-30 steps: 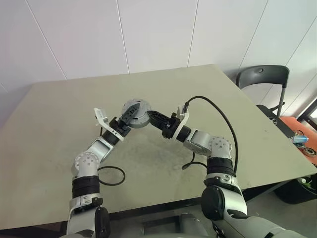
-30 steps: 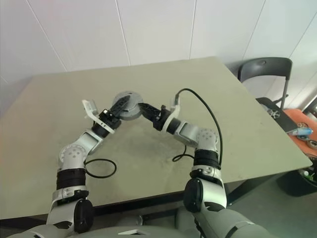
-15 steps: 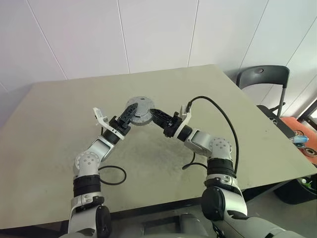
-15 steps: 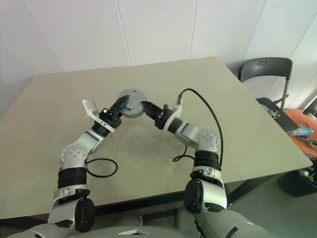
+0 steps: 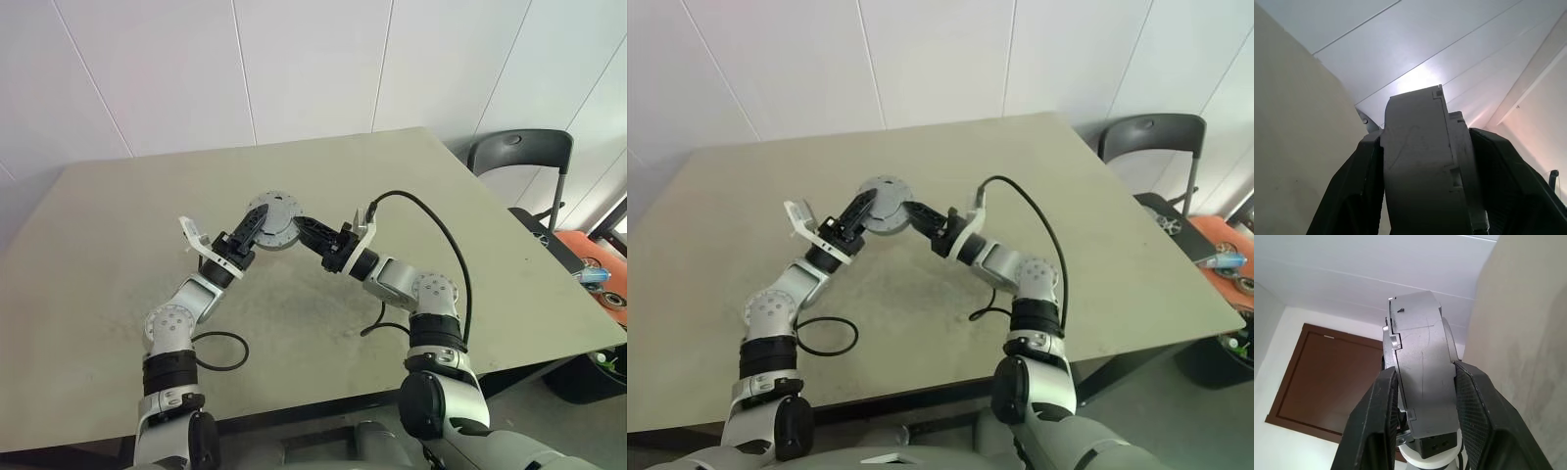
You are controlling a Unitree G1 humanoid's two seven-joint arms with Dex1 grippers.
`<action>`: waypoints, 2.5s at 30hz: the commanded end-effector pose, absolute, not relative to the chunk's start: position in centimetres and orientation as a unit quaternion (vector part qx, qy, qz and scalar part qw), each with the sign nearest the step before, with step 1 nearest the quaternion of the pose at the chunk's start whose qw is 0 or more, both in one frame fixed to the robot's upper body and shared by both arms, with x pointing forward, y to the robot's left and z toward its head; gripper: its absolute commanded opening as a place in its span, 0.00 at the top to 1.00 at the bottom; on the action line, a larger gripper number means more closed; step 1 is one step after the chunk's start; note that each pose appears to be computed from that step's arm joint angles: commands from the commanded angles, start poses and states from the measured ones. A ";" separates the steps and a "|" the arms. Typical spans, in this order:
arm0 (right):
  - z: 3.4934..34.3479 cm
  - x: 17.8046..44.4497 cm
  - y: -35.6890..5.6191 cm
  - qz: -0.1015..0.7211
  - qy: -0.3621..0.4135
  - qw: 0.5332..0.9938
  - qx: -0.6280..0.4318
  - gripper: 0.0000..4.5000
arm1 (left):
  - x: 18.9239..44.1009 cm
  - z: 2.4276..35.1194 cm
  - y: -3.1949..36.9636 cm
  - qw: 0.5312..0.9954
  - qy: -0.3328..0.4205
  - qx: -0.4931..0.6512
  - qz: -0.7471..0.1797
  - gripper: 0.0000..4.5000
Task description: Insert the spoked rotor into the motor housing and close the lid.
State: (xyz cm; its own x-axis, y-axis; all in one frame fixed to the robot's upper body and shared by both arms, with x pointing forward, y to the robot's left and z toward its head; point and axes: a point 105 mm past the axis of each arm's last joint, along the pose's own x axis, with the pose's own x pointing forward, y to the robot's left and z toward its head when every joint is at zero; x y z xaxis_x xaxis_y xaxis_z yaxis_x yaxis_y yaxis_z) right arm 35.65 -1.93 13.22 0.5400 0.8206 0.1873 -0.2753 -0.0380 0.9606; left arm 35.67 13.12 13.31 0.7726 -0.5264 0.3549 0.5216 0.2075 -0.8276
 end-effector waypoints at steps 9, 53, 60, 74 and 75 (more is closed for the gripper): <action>16.2 34.8 -1.3 0.479 0.189 0.638 0.573 0.12 | 37.0 14.4 14.9 0.756 -0.043 -0.584 -0.292 0.48; 15.4 33.9 -0.8 0.499 0.203 0.643 0.544 0.11 | 36.7 5.9 34.2 0.817 -0.128 -0.500 0.257 0.52; 15.2 33.8 -0.8 0.500 0.205 0.645 0.541 0.11 | 36.2 4.8 34.7 0.816 -0.113 -0.492 0.283 0.52; 14.8 33.8 -0.8 0.497 0.208 0.649 0.537 0.11 | 35.3 3.6 35.5 0.803 -0.095 -0.489 0.327 0.00; 14.8 33.8 -0.8 0.497 0.208 0.649 0.537 0.11 | 35.2 3.4 35.6 0.802 -0.092 -0.487 0.333 0.00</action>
State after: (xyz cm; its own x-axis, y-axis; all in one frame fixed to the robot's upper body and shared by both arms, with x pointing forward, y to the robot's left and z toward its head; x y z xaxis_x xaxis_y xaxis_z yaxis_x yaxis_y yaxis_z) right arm 33.79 -0.81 13.49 0.4314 0.8741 0.2234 -0.3708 -0.0540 0.9271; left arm 36.14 34.03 3.44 0.8020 0.5746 -0.1634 -0.3992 0.3120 -0.8622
